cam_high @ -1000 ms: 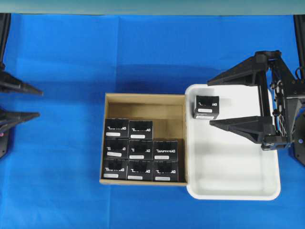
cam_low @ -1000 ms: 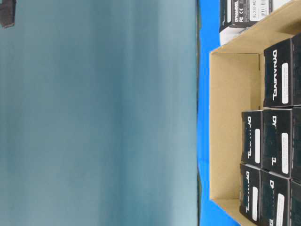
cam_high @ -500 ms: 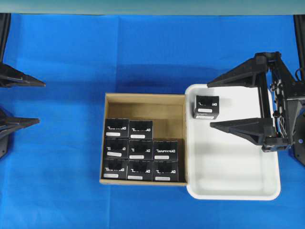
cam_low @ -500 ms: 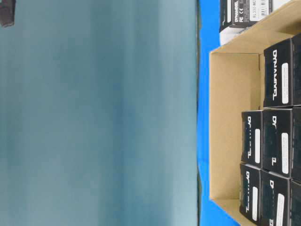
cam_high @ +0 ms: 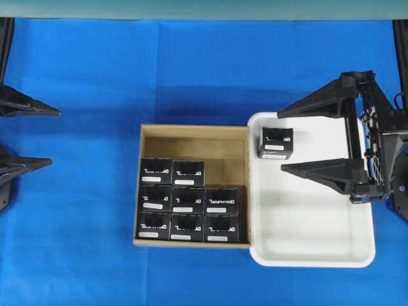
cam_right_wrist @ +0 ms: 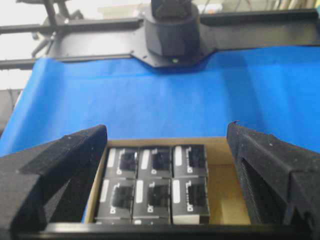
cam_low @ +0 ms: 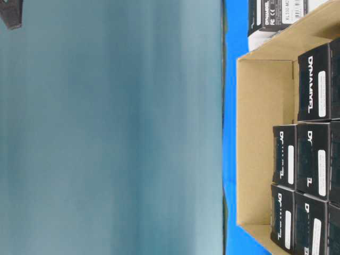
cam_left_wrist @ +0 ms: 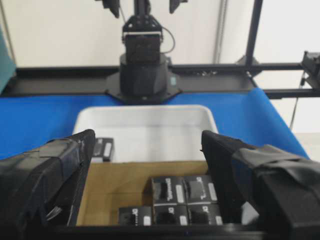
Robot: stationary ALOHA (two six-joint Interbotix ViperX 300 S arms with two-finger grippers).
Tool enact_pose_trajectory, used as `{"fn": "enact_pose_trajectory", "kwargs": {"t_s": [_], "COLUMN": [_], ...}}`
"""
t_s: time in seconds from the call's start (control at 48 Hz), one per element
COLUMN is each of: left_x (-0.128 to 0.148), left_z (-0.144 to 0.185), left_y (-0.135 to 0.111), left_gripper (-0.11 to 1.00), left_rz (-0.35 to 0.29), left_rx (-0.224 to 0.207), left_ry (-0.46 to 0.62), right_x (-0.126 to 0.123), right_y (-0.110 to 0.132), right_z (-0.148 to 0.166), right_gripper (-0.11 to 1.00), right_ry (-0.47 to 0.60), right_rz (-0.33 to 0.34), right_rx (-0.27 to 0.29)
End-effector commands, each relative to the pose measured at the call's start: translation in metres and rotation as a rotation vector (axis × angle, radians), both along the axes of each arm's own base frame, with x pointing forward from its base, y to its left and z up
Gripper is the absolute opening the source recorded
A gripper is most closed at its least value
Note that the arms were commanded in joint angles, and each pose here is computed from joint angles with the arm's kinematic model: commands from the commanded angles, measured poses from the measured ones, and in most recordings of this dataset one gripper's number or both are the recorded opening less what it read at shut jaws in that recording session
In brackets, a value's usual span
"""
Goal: Pick the box from inside the cardboard box.
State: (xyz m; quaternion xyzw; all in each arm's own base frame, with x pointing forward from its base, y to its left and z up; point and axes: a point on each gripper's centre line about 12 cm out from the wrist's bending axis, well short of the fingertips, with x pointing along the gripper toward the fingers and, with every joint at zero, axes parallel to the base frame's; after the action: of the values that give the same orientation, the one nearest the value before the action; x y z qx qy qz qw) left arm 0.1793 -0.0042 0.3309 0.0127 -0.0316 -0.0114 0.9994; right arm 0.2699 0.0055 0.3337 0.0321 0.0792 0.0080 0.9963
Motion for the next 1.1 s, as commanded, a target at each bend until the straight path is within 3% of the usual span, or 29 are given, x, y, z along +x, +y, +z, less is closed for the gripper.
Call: {"fn": "enact_pose_trajectory", "kwargs": {"t_s": [0.0,1.084], "left_x": [0.0007,0.001], "left_z": [0.0122,0.0119], "left_y": [-0.0006,-0.0006], "left_gripper": [0.87,0.87], "left_rz": [-0.003,-0.003], "left_rx": [0.001,0.004], "left_ry": [-0.032,-0.031], "right_x": [0.0008,0.0007], "right_y": [0.0004,-0.0003], "right_z": [0.0054,0.0051], "right_gripper": [0.98,0.98], "right_ry": [-0.03,-0.039], "right_rz": [-0.001,-0.005], "right_rx": [0.002,0.0]}}
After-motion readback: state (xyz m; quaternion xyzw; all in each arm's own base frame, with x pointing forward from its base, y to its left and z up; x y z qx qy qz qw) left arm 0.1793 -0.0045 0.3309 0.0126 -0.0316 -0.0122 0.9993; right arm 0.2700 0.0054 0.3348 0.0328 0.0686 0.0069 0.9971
